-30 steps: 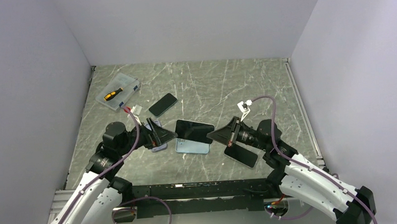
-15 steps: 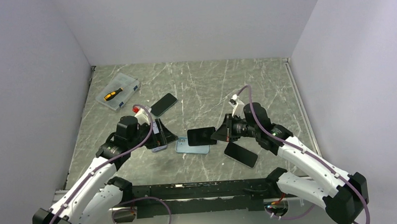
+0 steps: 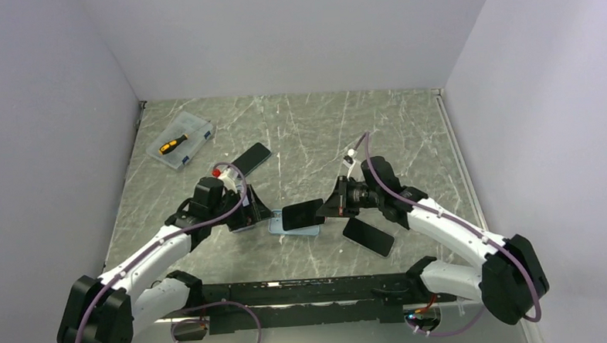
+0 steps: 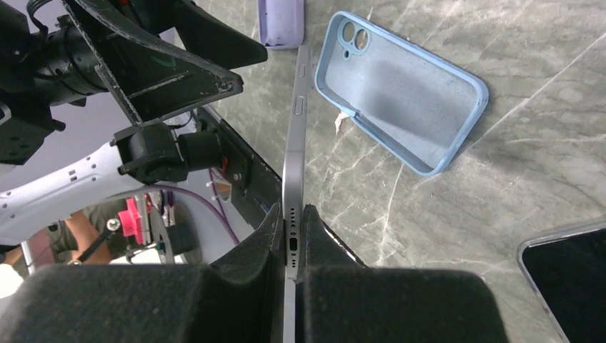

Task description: Put the phone into the phone case

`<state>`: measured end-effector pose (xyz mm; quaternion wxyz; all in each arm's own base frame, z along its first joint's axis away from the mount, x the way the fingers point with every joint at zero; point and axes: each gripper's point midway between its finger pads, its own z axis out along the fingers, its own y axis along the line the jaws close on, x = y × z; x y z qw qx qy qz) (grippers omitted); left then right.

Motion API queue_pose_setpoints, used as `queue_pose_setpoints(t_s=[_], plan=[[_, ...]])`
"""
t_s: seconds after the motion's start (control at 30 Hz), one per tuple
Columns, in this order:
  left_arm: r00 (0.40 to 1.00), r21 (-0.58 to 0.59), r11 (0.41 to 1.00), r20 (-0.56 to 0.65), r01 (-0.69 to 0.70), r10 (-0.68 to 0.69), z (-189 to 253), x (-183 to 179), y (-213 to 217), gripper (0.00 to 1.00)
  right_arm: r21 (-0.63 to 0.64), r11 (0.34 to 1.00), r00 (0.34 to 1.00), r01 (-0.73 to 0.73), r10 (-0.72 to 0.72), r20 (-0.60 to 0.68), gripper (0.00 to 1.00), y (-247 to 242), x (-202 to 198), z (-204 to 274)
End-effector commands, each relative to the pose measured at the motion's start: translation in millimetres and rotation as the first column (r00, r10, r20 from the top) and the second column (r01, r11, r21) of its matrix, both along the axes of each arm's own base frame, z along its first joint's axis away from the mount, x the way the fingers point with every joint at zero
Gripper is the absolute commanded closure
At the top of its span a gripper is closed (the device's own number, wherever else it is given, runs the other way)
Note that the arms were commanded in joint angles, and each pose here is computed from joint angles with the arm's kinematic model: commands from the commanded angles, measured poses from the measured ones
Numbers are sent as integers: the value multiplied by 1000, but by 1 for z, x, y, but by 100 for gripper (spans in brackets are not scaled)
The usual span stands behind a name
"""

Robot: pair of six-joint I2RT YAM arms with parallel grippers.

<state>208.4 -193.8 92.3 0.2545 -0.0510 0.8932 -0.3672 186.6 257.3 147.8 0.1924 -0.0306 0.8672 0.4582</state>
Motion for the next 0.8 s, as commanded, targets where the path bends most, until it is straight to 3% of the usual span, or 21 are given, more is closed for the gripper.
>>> queue_pose_setpoints(t_s=[0.0, 0.77], plan=[[998, 8, 1000, 65, -21, 21, 4, 22, -3, 14, 131, 991, 999, -5, 0, 40, 100, 19, 15, 25], [999, -30, 998, -20, 48, -48, -27, 41, -29, 23, 140, 989, 995, 37, -23, -101, 100, 37, 36, -29]])
